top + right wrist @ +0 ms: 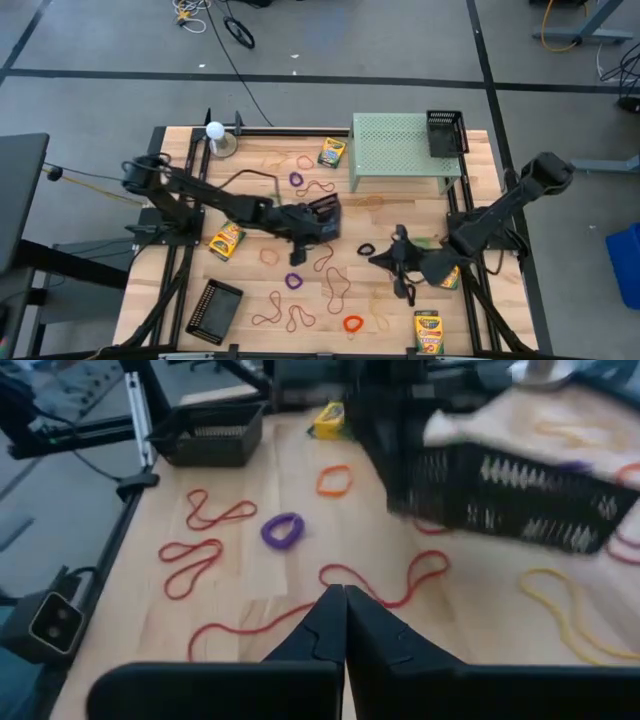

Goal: Pick & Place Office Desk Supplies
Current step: Put the top black basket on the shelf

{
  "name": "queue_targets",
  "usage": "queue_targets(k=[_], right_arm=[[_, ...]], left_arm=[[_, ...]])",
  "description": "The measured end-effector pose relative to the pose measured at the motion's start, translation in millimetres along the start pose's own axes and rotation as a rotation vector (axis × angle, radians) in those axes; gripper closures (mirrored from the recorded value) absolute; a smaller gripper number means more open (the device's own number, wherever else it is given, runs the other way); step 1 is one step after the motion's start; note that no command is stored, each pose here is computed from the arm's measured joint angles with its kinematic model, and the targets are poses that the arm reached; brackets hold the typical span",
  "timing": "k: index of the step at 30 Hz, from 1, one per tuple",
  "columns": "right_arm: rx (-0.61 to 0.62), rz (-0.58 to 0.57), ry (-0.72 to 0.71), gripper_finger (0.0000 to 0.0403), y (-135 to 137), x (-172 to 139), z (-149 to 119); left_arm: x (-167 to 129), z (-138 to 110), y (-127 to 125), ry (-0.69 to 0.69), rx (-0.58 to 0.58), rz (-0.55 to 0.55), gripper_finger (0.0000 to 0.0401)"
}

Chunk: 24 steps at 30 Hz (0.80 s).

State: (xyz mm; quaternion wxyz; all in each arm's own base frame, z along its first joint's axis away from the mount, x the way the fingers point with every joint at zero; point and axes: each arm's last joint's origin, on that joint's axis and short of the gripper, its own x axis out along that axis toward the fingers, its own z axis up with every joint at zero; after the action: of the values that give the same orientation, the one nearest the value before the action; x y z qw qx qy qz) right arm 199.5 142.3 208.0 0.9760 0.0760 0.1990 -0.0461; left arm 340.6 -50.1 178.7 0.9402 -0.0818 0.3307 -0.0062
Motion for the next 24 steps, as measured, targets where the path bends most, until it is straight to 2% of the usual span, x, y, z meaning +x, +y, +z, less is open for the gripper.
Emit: queue_targets(k=[4, 11, 18, 24], right_arm=[[-0.017, -0.017, -0.015, 0.04, 3.8, -5.0, -2.4], [-0.031, -0.035, 0.003, 0.04, 2.1, -4.7, -4.8], [-0.013, -0.046, 0.02, 0.0396, 0.8, -4.7, -6.8], [0.013, -0.061, 0.02, 0.0386, -2.3, -2.3, -5.5]], left_arm=[[27.0, 9.1, -4.3, 0.05, 0.001, 0.011, 0.0392], [58.0, 20.8, -8.4, 0.096, 0.006, 0.027, 0.038], [60.0, 23.1, -9.5, 0.108, 0.011, 0.011, 0.0329], [40.6, 32.8, -10.0, 0.112, 0.053, 0.018, 0.0267]])
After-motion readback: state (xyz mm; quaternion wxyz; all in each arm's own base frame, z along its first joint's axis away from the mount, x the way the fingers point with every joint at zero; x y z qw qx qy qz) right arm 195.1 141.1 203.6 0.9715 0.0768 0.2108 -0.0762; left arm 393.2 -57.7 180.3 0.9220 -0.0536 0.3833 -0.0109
